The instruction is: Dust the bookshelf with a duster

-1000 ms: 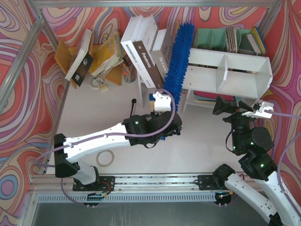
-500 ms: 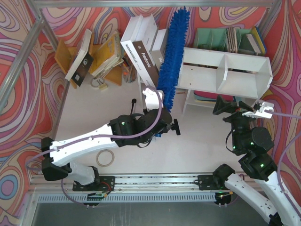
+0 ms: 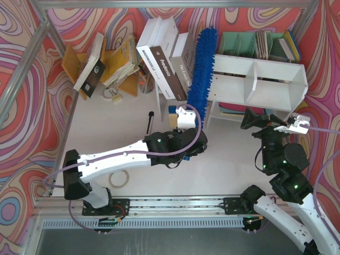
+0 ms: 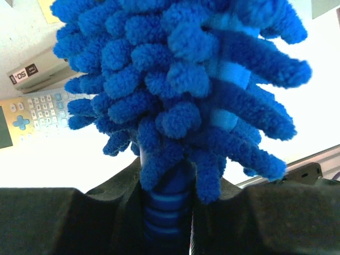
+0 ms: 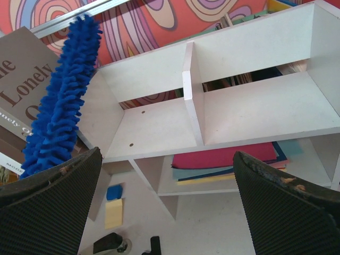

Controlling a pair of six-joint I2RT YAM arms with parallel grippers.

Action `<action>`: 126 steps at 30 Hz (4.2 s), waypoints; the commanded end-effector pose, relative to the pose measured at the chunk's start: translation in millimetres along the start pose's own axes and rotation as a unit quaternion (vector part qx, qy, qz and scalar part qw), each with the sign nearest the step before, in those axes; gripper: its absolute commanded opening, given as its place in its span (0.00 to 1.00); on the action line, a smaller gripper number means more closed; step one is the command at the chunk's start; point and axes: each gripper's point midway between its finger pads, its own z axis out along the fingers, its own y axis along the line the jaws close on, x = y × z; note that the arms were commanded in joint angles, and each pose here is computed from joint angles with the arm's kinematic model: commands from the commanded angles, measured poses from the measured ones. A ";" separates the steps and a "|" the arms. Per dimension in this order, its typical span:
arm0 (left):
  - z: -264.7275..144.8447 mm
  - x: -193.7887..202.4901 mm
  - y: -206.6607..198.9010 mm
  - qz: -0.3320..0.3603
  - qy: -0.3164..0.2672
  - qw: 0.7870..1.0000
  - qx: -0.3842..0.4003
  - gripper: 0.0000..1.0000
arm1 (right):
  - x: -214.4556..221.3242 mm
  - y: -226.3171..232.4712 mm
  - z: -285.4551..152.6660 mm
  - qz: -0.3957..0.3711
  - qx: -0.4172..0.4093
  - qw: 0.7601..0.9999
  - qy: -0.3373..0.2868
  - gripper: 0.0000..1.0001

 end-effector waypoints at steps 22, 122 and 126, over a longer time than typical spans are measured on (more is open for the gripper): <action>-5.2 -11.5 22.7 0.010 -0.047 0.999 -0.008 0.00 | 7.0 -5.0 1.9 -0.008 0.016 1.000 0.009 0.99; -15.9 19.4 172.8 0.145 -0.378 0.914 -0.010 0.00 | 29.9 0.6 13.9 -0.037 0.023 0.998 0.043 0.99; -22.5 16.7 169.8 0.185 -0.381 0.906 0.001 0.00 | 29.9 1.0 14.1 -0.037 0.023 0.998 0.043 0.99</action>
